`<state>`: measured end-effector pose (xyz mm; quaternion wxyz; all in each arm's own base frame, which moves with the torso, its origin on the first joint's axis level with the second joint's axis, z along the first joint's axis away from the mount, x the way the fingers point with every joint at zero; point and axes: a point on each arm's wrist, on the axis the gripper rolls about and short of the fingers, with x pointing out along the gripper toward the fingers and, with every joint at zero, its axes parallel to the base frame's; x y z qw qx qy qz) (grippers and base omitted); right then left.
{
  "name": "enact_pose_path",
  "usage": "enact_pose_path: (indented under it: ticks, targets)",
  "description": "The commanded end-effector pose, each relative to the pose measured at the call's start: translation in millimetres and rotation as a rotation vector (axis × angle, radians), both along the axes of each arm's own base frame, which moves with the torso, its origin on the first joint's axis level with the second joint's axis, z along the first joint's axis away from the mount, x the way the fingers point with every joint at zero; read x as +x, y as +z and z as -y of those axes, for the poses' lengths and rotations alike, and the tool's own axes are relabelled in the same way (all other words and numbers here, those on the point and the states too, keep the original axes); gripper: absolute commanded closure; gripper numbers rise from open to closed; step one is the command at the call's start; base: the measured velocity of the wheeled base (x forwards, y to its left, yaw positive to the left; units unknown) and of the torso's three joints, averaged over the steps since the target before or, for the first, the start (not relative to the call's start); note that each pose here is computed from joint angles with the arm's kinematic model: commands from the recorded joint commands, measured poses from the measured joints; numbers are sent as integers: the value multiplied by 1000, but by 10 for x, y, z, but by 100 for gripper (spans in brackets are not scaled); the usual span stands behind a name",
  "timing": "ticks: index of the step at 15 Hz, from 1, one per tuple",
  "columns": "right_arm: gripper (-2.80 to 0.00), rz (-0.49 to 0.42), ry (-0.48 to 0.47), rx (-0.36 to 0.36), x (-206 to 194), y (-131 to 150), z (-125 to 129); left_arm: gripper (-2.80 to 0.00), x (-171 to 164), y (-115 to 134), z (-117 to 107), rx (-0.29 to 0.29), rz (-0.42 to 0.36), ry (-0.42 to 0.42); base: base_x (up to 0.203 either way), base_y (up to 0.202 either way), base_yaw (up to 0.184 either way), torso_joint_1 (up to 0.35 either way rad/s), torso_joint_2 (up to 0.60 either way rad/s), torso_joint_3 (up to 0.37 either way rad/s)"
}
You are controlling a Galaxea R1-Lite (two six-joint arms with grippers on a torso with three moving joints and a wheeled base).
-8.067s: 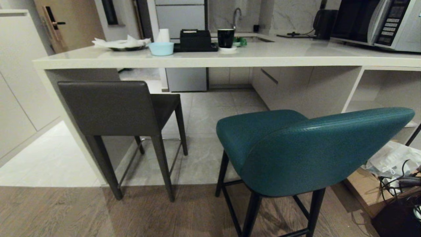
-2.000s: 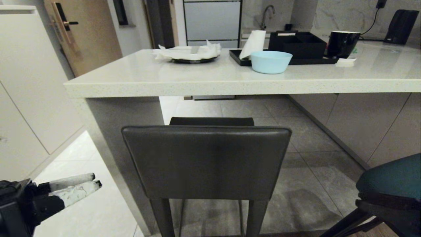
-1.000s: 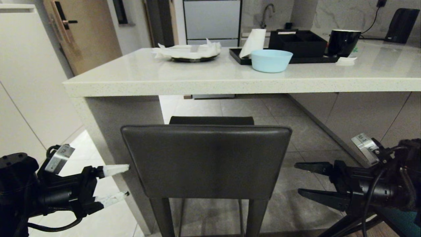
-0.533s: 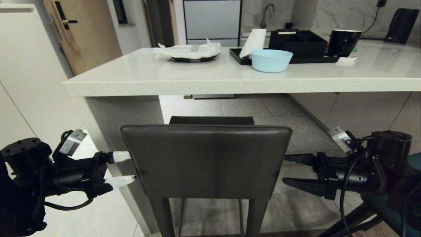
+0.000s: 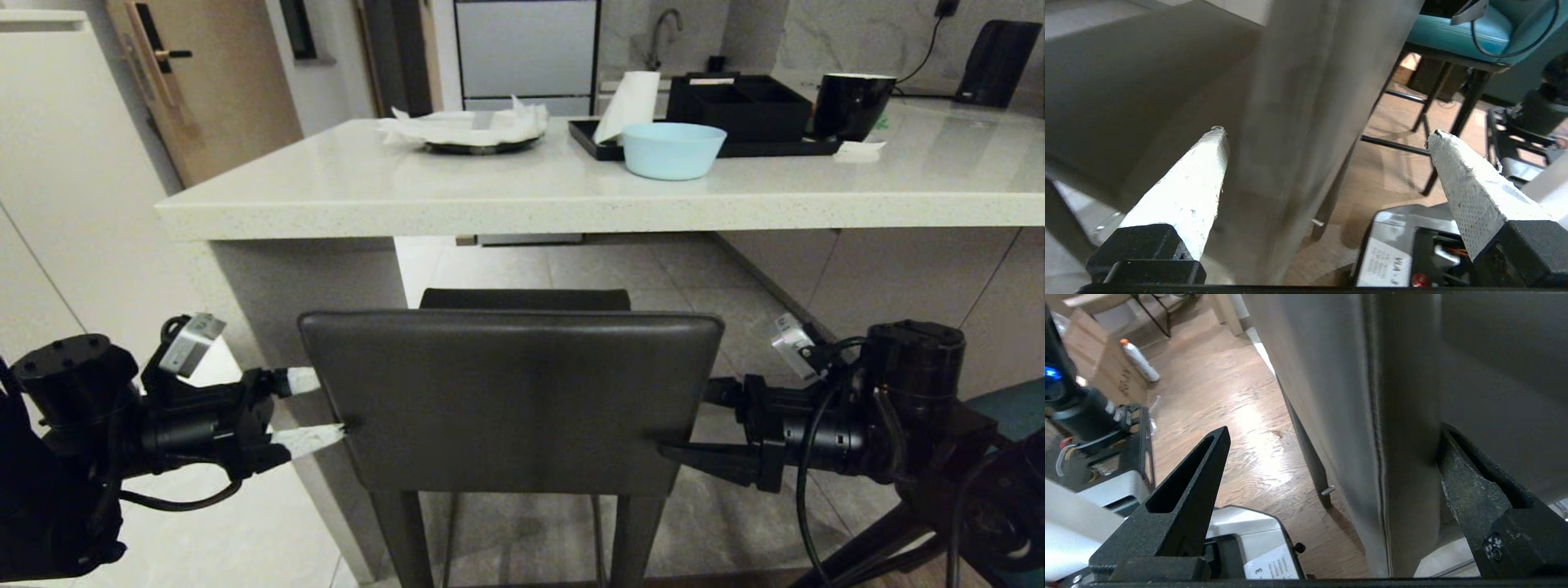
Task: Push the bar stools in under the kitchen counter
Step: Pull the gray chair out from under the dining table
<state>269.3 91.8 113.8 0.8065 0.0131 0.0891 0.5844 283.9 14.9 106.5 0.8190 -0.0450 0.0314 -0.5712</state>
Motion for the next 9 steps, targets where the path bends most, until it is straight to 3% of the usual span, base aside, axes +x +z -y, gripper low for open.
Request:
enact_pose_path:
  ticks: [1,6,9]
  targets:
    - [-280,-9,22,5,-33,-14,-36,-280,-63,-9,55,-1,-9,-23,0,0,0,0,0,0]
    - [-280,-10,27,7,-119,-26,-26,-280,-304,-52,125,-7,-66,-37,0,0,0,0,0,0]
    - [-280,-7,22,18,-154,-40,-15,-280,-411,-107,196,-5,-108,27,0,0,0,0,0,0]
